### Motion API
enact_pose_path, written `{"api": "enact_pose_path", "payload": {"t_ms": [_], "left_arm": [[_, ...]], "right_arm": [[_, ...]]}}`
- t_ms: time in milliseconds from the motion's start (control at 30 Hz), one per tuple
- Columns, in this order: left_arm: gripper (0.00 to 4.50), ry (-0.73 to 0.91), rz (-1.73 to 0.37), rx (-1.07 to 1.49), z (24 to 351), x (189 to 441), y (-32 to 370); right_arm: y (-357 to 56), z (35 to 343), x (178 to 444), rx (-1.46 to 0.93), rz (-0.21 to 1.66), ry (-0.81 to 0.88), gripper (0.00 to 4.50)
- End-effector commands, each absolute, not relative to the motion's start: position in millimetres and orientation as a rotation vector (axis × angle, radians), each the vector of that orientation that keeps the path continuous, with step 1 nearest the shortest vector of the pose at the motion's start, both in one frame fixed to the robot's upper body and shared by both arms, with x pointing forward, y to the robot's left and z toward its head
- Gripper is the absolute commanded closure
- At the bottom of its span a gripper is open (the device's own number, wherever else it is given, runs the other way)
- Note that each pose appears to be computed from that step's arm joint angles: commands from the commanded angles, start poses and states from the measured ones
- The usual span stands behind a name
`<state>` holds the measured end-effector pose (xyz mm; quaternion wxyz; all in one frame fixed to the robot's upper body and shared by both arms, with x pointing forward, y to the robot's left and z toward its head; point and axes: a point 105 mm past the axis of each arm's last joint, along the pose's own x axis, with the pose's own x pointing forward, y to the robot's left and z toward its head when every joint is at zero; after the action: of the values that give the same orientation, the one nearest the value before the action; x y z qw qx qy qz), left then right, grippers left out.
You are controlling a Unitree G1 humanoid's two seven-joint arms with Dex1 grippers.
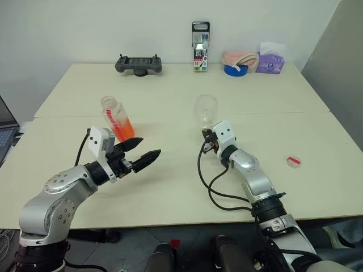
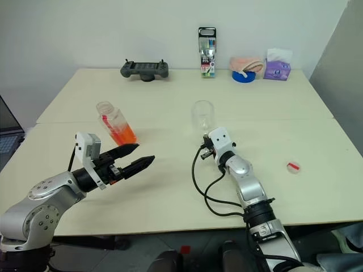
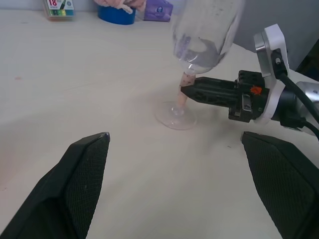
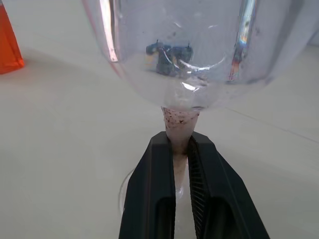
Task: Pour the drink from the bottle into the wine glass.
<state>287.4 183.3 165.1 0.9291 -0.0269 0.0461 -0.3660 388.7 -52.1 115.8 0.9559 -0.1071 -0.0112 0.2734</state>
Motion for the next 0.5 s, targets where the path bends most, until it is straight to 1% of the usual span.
{"api": "enact_pose_path", "payload": {"t_ms": [33,233,367,500], "left_arm": [[0.00,0.057,-0.760,-0.024,175,288,183],[0.00,0.057,-0.761,-0.019,174,292,183],[0.00,0.055,-0.760,-0.017,174,295,183],[0.00,0.056,-0.756,-0.012,172,296,183]], "right_arm": [[-64,80,385,-0.225,0.538,0.134,4.39],[-54,72,390,-0.187,0.549,0.243,4.39],[-49,73,390,-0.186,0.587,0.253,4.39],[-53,72,388,-0.214,0.603,0.253,4.39]]}}
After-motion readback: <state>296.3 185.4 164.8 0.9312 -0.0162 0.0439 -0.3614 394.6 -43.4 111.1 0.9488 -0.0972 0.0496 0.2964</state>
